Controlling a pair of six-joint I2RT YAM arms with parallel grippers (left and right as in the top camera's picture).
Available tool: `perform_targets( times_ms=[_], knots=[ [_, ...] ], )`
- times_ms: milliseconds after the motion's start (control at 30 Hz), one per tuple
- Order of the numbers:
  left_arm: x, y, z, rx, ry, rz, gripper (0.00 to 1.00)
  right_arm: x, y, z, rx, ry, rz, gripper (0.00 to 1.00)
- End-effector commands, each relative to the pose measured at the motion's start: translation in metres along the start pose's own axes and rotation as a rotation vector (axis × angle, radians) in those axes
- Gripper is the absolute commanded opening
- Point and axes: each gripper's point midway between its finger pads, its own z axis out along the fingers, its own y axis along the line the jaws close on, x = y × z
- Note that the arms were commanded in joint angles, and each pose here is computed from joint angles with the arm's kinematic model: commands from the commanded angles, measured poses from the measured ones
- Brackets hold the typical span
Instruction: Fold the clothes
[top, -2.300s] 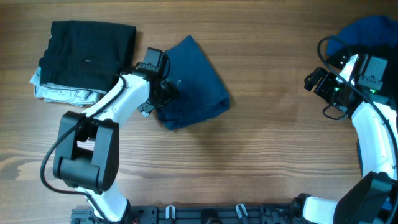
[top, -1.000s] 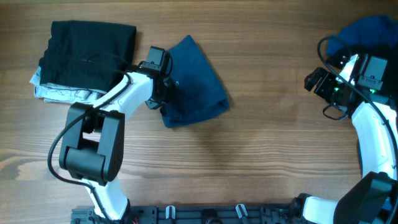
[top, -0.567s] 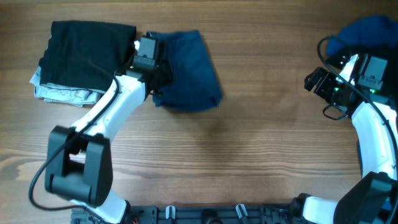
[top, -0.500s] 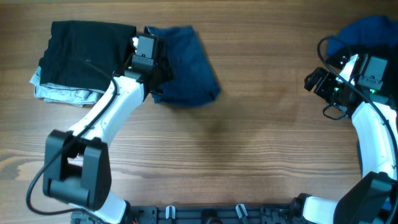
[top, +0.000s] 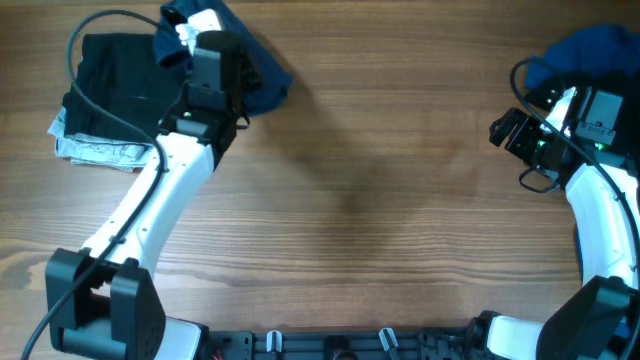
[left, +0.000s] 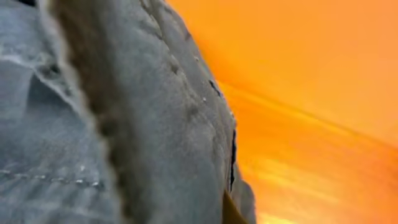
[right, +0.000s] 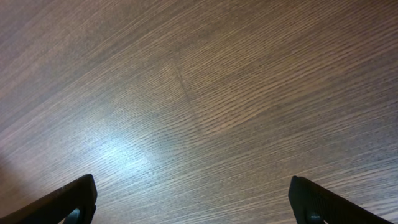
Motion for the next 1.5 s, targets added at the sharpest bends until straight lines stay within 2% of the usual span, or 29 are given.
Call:
perform_targets(
  times_ms=[0,200,367,467,667,1000,1033,1067,1133,1167,1333,1467],
  knots=[
    [-0.043,0.034,-0.007,-0.076,-0.110,-0.041,0.04,-0.003,-0.002,0.001,0.019,-0.007,0.005,1.00],
    [-0.070,0.094,-0.002,-0.141,-0.155,-0.184,0.04,-0.003,-0.002,0.001,0.019,-0.006,0.004,1.00],
    [-0.079,0.138,0.003,-0.129,-0.145,-0.360,0.04,-0.003,-0.002,0.001,0.019,-0.006,0.005,1.00],
    [-0.080,0.165,0.007,-0.150,-0.139,-0.404,0.04,-0.003,-0.002,0.001,0.019,-0.006,0.004,1.00],
    [-0.060,0.208,0.024,-0.228,-0.079,-0.435,0.04,-0.003,-0.002,0.001,0.019,-0.006,0.004,1.00],
    [-0.010,0.238,0.038,-0.335,0.074,-0.457,0.06,-0.003,-0.002,0.001,0.019,-0.006,0.004,1.00],
    [-0.008,0.241,0.037,-0.347,0.082,-0.458,0.10,-0.003,-0.002,0.001,0.019,-0.006,0.005,1.00],
    [-0.006,0.244,0.036,-0.360,0.087,-0.459,0.25,-0.003,-0.002,0.001,0.019,-0.006,0.005,1.00],
    [-0.005,0.247,0.035,-0.369,0.090,-0.462,0.79,-0.003,-0.002,0.001,0.019,-0.006,0.005,1.00],
    [-0.004,0.249,0.032,-0.375,0.097,-0.465,0.99,-0.003,-0.002,0.001,0.019,-0.006,0.005,1.00],
    [-0.010,0.242,0.008,-0.379,0.110,-0.465,0.99,-0.003,-0.002,0.001,0.019,-0.006,0.004,1.00],
    [-0.027,0.226,-0.028,-0.348,0.093,-0.463,1.00,-0.003,-0.002,0.001,0.019,-0.006,0.005,1.00]
  ],
)
